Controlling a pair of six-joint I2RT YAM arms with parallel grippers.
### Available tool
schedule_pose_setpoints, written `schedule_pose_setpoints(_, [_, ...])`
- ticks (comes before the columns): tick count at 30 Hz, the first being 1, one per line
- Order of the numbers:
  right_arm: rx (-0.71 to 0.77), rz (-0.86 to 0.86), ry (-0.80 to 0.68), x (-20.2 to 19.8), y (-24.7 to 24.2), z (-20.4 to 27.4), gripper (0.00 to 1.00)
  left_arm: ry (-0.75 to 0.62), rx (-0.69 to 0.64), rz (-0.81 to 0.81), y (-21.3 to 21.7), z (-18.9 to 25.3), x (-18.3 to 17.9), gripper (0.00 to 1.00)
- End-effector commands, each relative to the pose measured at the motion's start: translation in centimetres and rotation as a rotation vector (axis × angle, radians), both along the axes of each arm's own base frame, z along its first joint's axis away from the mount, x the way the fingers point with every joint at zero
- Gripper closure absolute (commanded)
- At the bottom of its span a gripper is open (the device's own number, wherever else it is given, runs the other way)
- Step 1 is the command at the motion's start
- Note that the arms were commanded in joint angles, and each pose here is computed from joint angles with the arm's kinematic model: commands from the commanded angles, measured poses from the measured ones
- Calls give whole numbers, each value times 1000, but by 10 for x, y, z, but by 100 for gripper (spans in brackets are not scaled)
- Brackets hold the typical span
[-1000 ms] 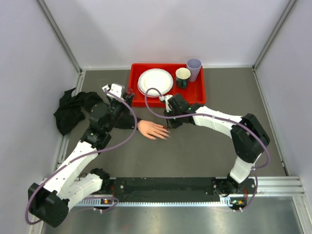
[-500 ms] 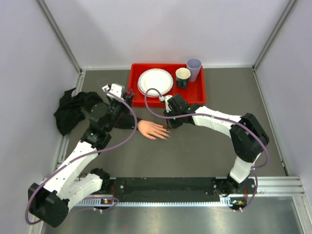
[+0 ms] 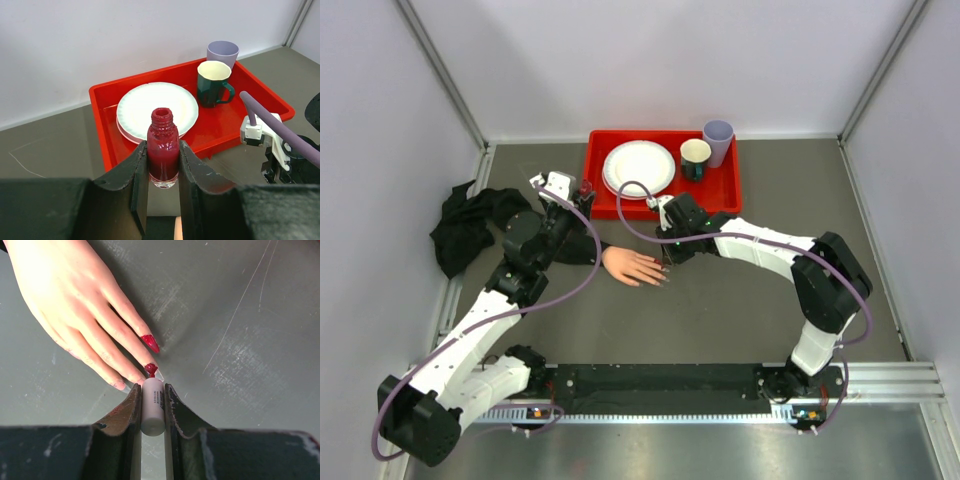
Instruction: Paint the nails
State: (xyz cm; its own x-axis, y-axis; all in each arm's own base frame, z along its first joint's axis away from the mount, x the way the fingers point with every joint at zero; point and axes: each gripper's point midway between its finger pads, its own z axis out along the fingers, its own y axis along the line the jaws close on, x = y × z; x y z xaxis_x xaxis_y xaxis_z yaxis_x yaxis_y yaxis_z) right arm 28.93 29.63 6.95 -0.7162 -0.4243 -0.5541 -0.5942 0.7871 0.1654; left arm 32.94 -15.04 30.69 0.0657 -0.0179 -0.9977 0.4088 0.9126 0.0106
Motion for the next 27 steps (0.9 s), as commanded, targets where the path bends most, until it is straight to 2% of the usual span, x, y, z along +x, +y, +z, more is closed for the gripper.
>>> schedule_pose_setpoints(1, [32,22,-48,5,10,15,100,-78,-41,-7,1,26,-4,100])
schedule_pose_setpoints(27, [20,13,-59,2,2,17,100,-78,-37,-37,-4,25,-6,100])
